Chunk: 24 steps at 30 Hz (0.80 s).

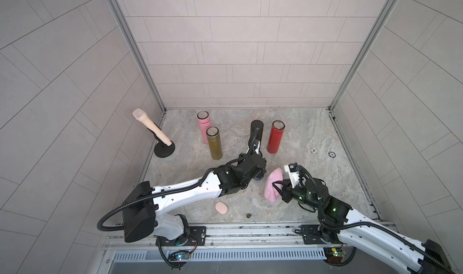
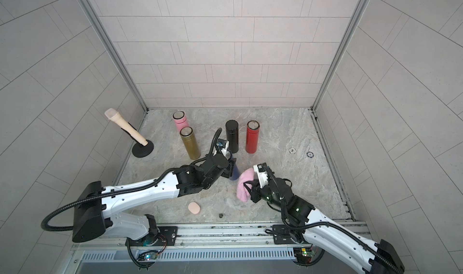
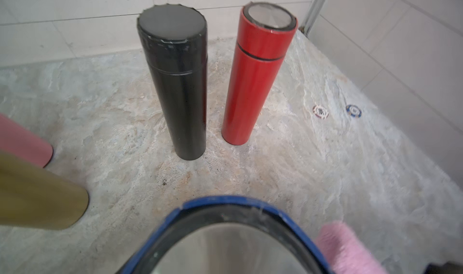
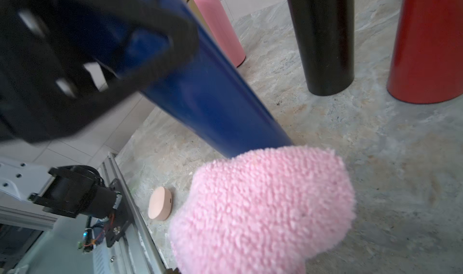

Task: Wipe the surface of the thermos
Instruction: Wipe the dirt from the surface of the thermos.

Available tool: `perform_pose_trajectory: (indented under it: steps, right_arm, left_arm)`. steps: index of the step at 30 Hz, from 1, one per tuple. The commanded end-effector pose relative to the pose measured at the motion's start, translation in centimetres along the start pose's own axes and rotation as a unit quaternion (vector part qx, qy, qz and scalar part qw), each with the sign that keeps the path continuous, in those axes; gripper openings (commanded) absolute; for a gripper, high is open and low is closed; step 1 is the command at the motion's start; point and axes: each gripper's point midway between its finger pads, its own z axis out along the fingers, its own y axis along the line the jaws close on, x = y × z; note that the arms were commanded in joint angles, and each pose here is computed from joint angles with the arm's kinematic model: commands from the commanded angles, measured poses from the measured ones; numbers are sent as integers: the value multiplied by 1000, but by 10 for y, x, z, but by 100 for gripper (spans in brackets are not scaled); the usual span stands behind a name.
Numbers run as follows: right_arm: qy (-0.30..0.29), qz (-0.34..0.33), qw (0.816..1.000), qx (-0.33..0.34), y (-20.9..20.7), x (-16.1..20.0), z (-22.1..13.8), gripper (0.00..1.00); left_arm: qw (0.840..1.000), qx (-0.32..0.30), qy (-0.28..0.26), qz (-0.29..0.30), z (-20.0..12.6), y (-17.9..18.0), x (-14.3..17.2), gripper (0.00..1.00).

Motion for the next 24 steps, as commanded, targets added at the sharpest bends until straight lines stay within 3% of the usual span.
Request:
perform_pose_trajectory:
  steps: [1,9,17,20,24]
  right_arm:
    - [-107,-9,992,69,-17,-31,-2,0]
    - [-149,3,984,102,-20,-49,-5,0]
    - [-181,4,983,24,28,-95,-24,0]
    - [-158,2,987,24,32,-92,-22,0]
    - [-88,-2,988,125,-12,-54,-10,0]
  left_arm:
    - [989,-25,-38,-141,-15,2,-33,0]
    - [982,7,15,-189,1,-33,-20,0]
    - [982,17,36,-186,14,-47,-5,0]
    - [983,24,33,-181,13,-50,-8,0]
    - [989,76,26,-127,9,-65,-18,0]
